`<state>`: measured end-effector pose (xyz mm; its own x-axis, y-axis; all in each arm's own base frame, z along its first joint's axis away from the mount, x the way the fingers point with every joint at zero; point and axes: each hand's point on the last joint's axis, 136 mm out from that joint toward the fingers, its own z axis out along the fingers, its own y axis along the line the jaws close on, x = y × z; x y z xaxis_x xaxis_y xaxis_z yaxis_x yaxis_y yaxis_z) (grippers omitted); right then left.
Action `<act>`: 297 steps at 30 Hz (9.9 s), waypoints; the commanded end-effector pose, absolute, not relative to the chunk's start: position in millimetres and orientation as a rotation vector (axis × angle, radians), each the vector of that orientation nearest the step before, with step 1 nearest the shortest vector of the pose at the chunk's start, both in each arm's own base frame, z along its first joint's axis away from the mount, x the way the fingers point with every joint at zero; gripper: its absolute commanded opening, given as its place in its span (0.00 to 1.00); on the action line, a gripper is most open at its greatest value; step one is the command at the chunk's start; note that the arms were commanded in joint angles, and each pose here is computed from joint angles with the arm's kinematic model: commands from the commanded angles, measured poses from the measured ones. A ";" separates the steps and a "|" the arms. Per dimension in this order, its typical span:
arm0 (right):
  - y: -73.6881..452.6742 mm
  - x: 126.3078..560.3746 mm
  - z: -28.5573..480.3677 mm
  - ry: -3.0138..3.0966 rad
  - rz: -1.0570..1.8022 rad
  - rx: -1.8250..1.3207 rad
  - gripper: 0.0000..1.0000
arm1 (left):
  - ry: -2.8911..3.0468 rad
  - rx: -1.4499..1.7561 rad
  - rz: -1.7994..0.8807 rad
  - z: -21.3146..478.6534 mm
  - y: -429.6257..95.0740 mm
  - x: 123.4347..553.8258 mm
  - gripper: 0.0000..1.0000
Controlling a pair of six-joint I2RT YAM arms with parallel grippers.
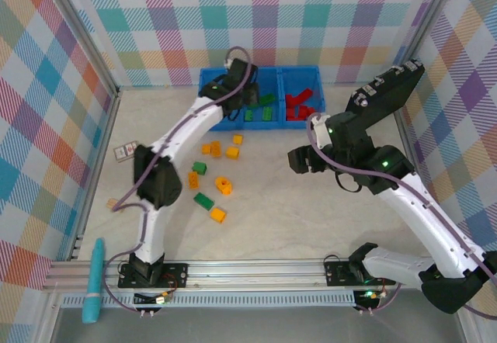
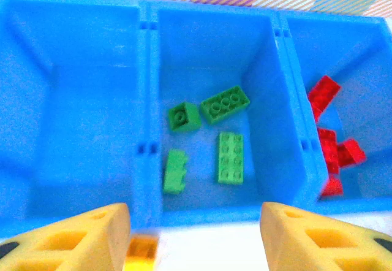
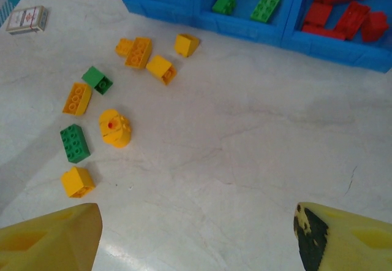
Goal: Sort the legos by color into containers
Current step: Pick up the lego from the center of the table, then place the lego in the container, then pick up the lego from the center of the table, then place the lego in the container, then pick up the lego from the top-center of the table.
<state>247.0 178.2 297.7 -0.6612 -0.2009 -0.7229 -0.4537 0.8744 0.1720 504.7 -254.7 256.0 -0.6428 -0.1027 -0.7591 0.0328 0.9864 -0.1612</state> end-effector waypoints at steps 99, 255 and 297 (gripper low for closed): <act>126.1 309.4 366.6 2.228 0.531 -0.459 0.99 | 2.087 -0.730 -0.351 151.0 -168.8 603.1 0.29; 156.8 346.5 345.1 2.229 0.677 -0.485 0.99 | 2.363 0.261 -0.113 86.5 -240.1 459.9 0.61; 182.3 348.9 342.8 2.247 0.714 -0.564 0.99 | 2.484 0.162 0.073 25.8 -225.5 512.9 0.65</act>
